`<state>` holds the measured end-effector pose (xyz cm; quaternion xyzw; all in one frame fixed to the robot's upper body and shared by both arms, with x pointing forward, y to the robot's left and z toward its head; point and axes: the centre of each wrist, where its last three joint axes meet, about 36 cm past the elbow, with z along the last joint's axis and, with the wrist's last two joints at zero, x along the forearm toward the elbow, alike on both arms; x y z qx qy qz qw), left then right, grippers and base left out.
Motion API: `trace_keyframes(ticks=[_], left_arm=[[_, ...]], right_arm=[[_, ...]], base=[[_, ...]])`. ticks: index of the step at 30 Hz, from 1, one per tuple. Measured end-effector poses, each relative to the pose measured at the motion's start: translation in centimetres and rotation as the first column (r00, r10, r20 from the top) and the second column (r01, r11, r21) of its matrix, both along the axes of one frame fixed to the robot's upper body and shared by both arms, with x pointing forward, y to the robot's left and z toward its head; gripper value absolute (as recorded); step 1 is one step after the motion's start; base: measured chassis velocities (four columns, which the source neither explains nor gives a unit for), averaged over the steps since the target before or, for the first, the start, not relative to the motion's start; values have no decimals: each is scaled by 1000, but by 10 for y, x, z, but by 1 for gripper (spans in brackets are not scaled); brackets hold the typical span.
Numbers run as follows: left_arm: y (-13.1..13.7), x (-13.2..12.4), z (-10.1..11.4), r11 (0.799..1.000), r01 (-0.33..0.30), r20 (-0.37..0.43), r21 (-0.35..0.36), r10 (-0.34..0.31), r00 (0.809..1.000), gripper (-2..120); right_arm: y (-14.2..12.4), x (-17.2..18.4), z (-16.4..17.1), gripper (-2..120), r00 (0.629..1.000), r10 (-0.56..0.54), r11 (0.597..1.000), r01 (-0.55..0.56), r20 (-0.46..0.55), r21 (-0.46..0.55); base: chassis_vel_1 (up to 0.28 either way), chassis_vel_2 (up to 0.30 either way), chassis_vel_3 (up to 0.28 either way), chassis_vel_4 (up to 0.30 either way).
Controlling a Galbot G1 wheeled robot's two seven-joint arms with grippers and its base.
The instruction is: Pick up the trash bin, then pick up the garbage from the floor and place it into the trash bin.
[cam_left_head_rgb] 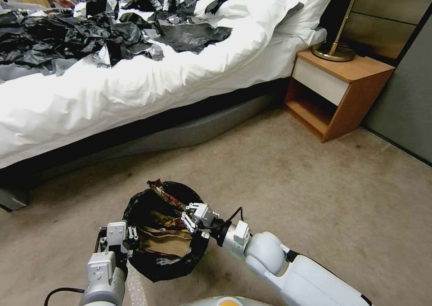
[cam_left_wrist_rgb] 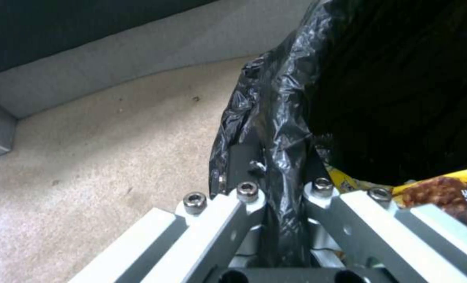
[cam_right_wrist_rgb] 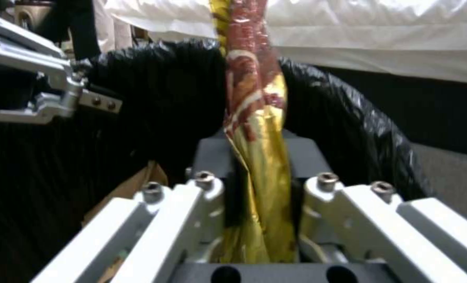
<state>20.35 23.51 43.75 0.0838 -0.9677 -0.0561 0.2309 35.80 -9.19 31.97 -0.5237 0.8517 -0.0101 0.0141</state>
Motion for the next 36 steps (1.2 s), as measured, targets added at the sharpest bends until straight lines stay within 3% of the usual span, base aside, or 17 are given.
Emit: trace_keyframes(ticks=[8, 20, 29, 36], left_arm=[[-1, 1, 0, 1000, 2, 4, -2, -2, 1000, 0], [0, 1, 0, 1000, -1, 3, 2, 1, 1000, 0], [1, 1, -2, 1000, -4, -1, 4, 4, 1000, 0], [5, 2, -6, 1000, -10, -11, 15, 10, 1000, 0]], right_arm=[[-4, -7, -6, 44, 1000, -3, 1000, 3, -10, -19], [-7, -13, 0, 92, 1000, 4, 1000, -4, 0, -15], [-10, -14, 11, 100, 1000, 3, 1000, -3, 23, 5], [-14, -7, 63, 100, 989, -51, 993, 35, 137, 114]], base=[[0, 0, 0, 0], [0, 0, 0, 0], [0, 0, 0, 0], [0, 0, 0, 0]])
